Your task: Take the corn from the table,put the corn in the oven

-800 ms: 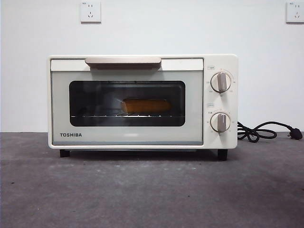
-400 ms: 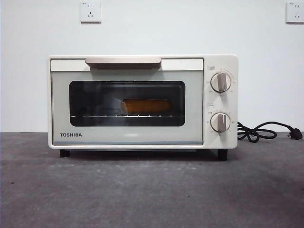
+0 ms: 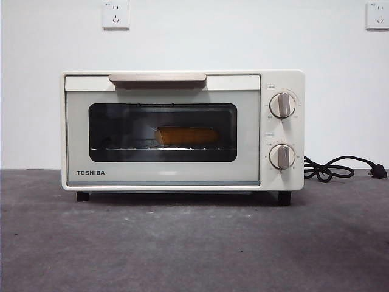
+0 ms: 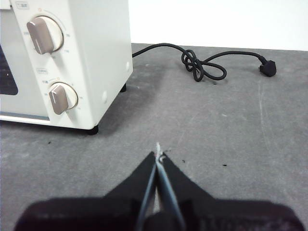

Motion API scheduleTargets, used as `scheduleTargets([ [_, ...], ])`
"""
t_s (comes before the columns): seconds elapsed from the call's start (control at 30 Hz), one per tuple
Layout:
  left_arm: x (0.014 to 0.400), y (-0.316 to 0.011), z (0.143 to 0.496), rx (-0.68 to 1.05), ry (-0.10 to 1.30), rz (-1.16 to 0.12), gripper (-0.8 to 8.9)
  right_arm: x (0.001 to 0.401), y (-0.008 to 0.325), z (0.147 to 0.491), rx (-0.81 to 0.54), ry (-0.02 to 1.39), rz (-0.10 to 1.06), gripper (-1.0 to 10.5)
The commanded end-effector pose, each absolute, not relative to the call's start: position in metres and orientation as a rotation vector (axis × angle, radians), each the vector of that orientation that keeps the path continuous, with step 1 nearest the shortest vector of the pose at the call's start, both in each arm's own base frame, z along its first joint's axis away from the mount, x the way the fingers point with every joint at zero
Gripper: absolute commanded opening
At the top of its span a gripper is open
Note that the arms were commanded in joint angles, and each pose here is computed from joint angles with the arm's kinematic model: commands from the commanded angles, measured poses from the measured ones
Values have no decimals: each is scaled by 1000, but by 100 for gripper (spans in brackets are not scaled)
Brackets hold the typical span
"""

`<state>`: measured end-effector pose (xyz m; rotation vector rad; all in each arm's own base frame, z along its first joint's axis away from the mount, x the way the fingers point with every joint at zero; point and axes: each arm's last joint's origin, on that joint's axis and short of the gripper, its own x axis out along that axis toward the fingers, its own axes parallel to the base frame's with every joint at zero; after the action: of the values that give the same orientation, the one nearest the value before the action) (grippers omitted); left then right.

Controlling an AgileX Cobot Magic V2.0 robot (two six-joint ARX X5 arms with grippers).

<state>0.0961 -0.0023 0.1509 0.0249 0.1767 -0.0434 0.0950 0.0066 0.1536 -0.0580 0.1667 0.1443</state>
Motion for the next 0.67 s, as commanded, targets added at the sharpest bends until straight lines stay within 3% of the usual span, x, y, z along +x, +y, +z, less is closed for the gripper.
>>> scheduleTargets([
  [0.03,97,-3,150,34,173,-48,-1,96,6,151,-49,170,139,-1],
  [0.67,97,-3,150,34,173,-48,-1,96,6,151,-49,170,139,-1],
])
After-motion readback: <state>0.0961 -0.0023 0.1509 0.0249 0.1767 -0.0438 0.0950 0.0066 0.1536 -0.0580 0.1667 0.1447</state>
